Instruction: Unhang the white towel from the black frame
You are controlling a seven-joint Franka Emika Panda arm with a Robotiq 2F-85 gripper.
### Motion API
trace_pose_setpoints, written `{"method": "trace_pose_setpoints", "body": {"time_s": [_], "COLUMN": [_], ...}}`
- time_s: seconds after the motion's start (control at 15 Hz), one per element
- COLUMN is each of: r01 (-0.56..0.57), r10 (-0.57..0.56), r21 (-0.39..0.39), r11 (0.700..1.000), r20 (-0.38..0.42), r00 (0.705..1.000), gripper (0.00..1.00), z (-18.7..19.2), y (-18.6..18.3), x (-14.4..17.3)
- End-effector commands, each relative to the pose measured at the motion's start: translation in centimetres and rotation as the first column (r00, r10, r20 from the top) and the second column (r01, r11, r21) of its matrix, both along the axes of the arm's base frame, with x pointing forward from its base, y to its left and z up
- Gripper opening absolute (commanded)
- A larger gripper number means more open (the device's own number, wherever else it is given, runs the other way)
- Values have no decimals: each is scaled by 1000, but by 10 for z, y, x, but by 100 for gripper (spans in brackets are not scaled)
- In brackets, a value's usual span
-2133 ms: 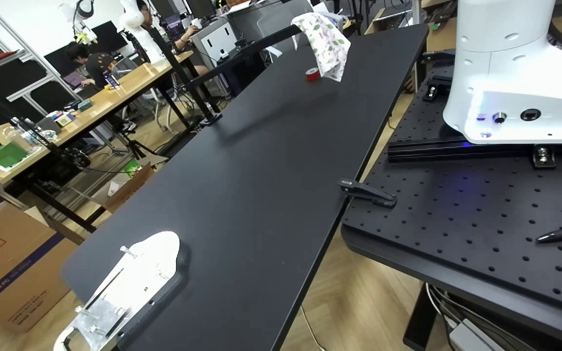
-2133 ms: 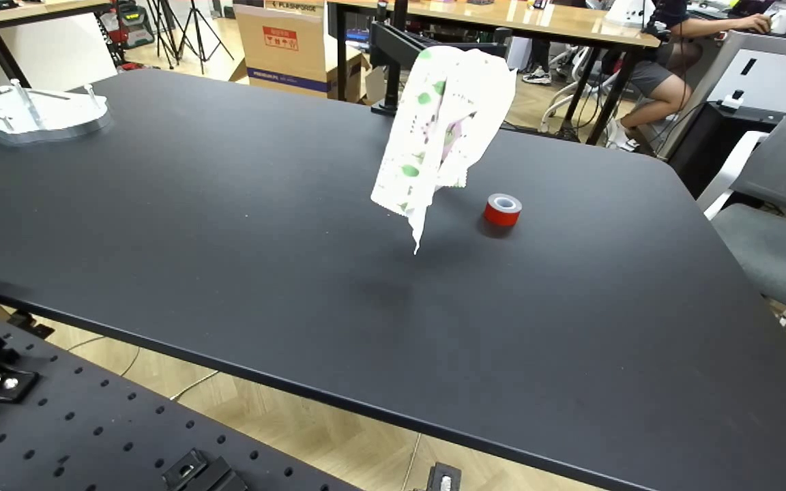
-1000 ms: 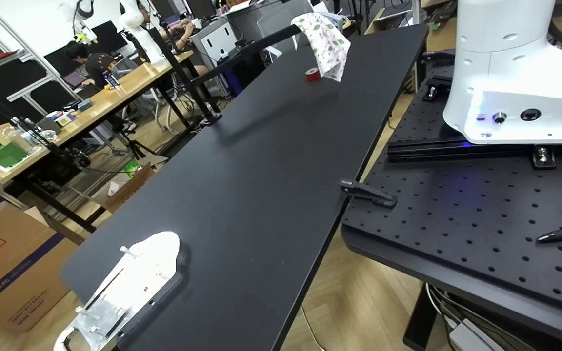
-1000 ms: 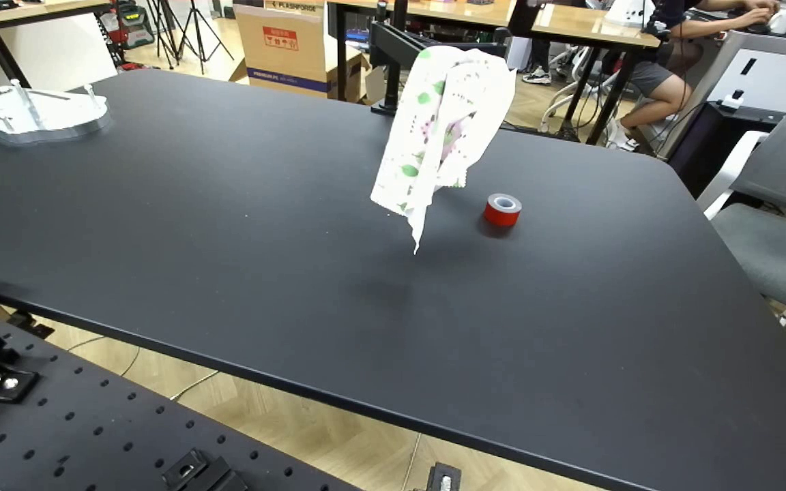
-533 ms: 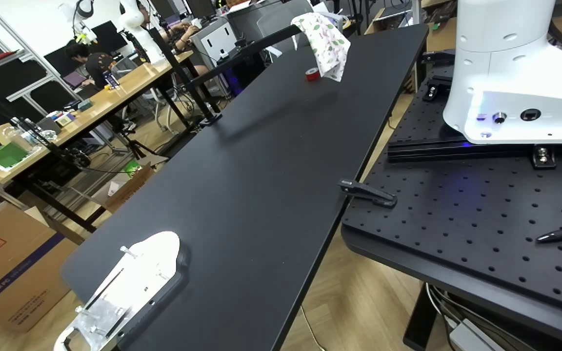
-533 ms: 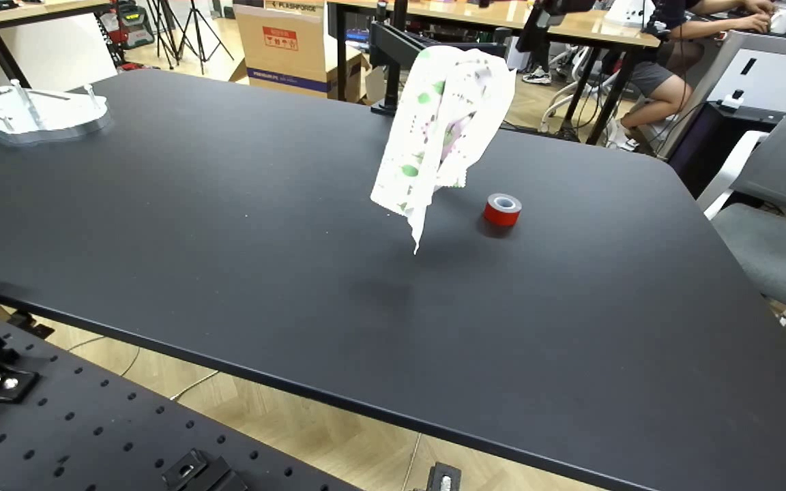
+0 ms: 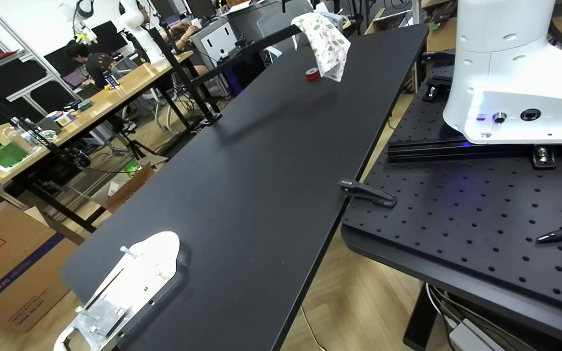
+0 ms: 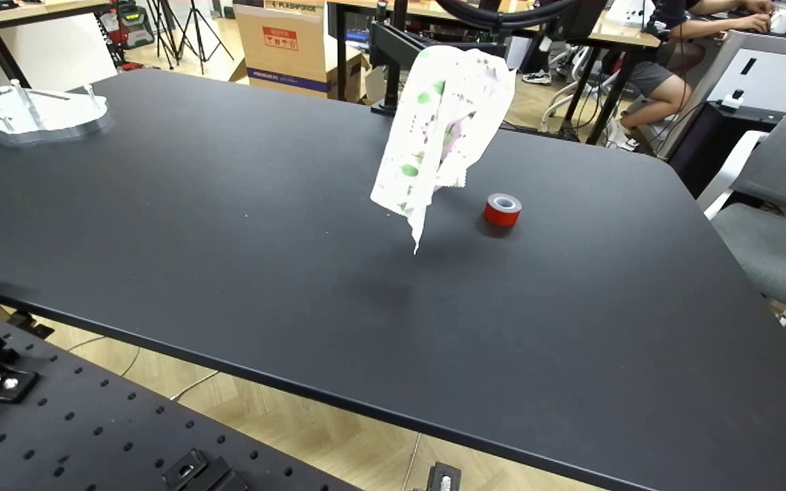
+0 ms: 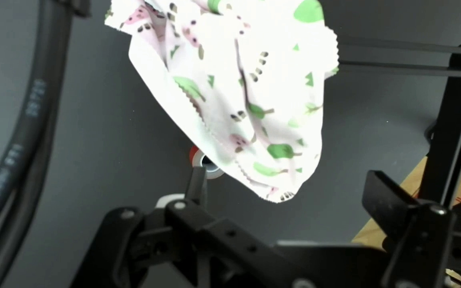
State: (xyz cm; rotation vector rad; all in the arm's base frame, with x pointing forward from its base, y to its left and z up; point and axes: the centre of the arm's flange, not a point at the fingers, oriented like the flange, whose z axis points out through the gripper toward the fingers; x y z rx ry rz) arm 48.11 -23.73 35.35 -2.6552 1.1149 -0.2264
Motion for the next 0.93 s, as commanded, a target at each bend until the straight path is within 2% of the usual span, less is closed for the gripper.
{"method": "trace_pose_setpoints", "body": {"time_s": [0.0, 0.47, 0.53, 0.6, 0.87], "r01": [10, -44, -52, -47, -42], "r10": [-10, 46, 54, 49, 44], "r21": [5, 33, 29, 29, 36], "r11": [1000, 998, 998, 998, 999], "r20": [-24, -69, -65, -64, -57], "r00": [1000, 997, 996, 997, 997], "gripper": [100, 100, 75, 75, 46], "z": [4, -8, -9, -9, -4], "y": [0, 19, 20, 21, 21], "x": [23, 33, 32, 30, 25]}}
